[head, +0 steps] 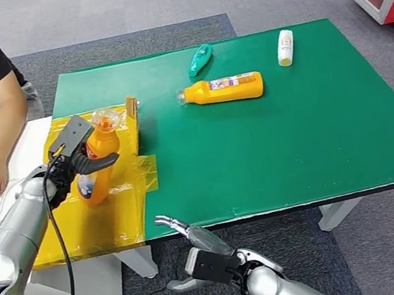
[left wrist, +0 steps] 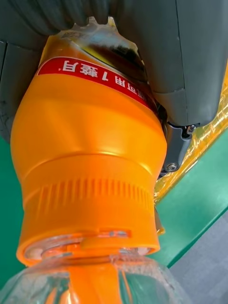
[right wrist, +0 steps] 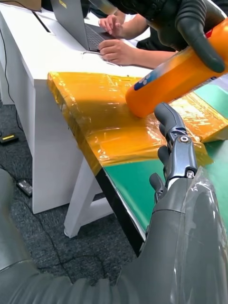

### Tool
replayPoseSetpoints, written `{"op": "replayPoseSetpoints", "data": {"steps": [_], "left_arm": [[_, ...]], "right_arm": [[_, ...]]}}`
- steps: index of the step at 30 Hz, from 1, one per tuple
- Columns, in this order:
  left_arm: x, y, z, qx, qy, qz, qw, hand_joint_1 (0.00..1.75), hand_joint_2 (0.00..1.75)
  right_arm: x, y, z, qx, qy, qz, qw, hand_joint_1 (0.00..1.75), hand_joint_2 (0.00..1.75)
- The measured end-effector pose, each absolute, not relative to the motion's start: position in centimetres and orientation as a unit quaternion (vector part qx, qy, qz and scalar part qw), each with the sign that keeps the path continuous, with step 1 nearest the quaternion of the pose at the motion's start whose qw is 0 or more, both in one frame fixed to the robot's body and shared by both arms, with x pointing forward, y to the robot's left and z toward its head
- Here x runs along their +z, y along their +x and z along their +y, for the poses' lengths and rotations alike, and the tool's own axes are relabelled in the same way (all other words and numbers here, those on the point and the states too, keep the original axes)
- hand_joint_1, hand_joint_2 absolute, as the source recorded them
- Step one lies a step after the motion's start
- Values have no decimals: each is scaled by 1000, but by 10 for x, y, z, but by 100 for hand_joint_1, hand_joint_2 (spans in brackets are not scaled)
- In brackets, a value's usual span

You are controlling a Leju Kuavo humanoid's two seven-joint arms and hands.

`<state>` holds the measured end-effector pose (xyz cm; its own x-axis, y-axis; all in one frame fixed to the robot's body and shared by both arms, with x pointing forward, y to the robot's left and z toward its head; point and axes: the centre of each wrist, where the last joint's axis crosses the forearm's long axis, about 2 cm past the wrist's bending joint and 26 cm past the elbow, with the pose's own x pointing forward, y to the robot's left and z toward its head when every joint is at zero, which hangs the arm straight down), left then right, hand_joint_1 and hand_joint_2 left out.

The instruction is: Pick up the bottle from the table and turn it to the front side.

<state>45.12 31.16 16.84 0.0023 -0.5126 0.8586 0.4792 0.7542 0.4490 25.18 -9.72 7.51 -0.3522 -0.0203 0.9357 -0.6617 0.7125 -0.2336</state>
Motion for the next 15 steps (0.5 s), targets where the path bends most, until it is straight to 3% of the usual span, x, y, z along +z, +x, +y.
{"op": "replayPoseSetpoints", "data": {"steps": [8, 15], "left_arm": [[169, 452, 301, -420, 61, -572, 702, 175, 175], [144, 439, 298, -525, 121, -498, 679, 175, 175]], "right_arm": [[73, 252, -98, 307, 223, -762, 525, 0, 175], [72, 253, -100, 304, 220, -763, 526, 0, 175]]}}
